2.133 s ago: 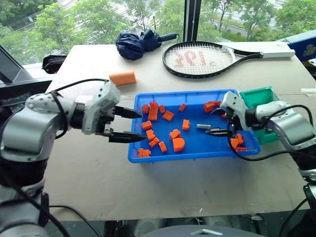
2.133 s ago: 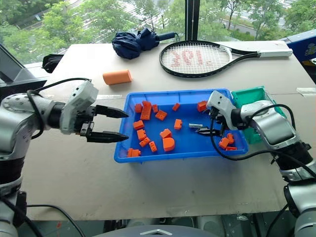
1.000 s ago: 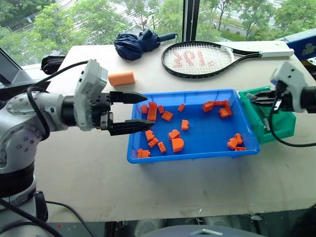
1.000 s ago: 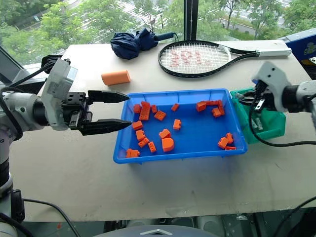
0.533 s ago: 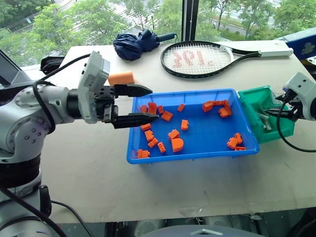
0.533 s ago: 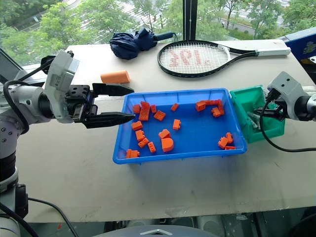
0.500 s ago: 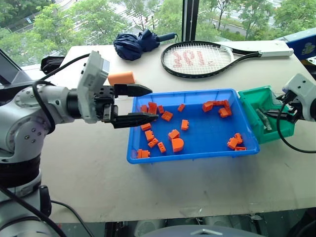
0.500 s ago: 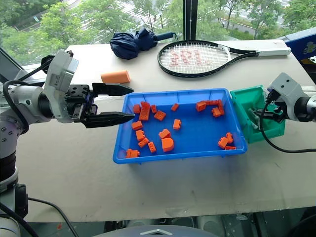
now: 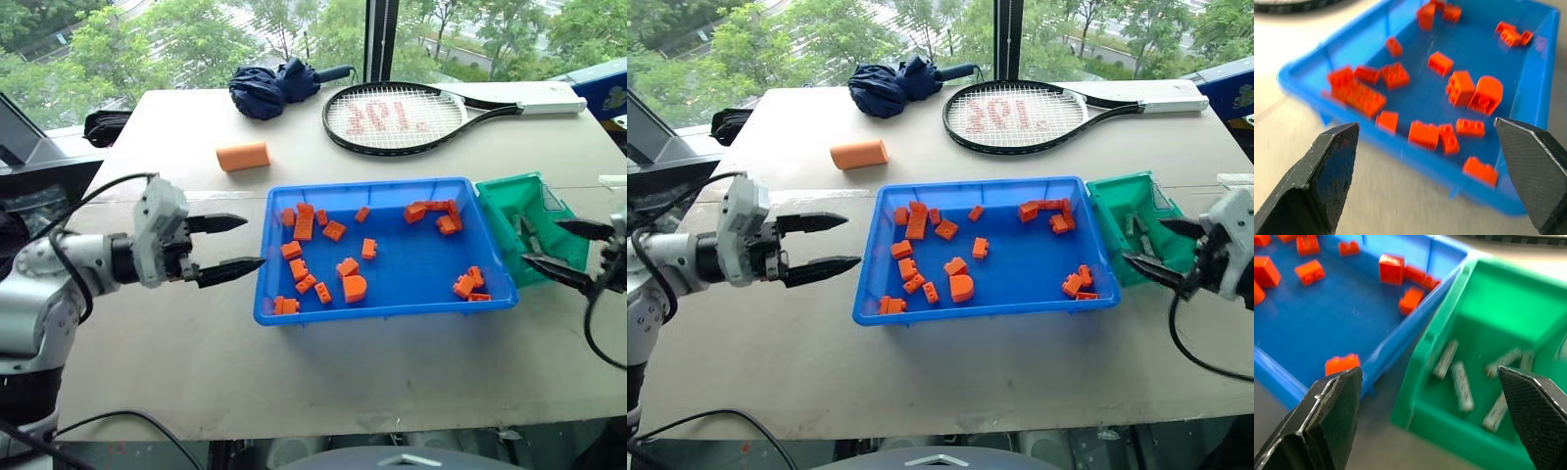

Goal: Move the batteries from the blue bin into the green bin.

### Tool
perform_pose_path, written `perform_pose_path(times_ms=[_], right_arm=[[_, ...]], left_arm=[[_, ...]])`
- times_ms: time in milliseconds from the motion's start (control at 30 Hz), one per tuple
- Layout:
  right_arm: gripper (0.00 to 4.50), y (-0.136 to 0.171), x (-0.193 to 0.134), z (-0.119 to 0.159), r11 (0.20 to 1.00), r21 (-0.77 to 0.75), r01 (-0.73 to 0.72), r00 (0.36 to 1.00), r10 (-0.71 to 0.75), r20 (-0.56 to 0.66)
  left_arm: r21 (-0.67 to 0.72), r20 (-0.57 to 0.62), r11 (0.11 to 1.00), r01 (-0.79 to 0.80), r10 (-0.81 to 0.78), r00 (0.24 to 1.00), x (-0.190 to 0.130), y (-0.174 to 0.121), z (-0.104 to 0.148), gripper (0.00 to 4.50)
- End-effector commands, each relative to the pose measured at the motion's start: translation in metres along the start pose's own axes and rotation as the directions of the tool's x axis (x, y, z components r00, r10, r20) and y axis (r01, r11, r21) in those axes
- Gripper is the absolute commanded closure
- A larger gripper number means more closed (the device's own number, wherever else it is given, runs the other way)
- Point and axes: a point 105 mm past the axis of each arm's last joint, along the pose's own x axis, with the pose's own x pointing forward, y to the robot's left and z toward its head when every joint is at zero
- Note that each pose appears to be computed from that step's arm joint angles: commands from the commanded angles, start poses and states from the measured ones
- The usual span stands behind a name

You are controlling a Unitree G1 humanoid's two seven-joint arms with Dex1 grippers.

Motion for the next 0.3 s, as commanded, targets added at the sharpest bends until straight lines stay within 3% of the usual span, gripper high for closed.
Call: perform_pose_path(times_ms=[33,300], right_arm=[[0.06,0.010,-0.022,-0.008,0.999,-0.031,-0.012,0.998,0.014,0.064],[0.06,0.009,-0.033,-0.065,1.000,-0.010,-0.007,0.998,0.007,0.065]], left_arm=[[0.102,0.032,0.993,-0.062,0.059,0.998,-0.007,-0.007,-0.012,0.00],[0.018,0.070,0.994,-0.112,0.111,0.991,-0.003,-0.028,-0.058,0.00]])
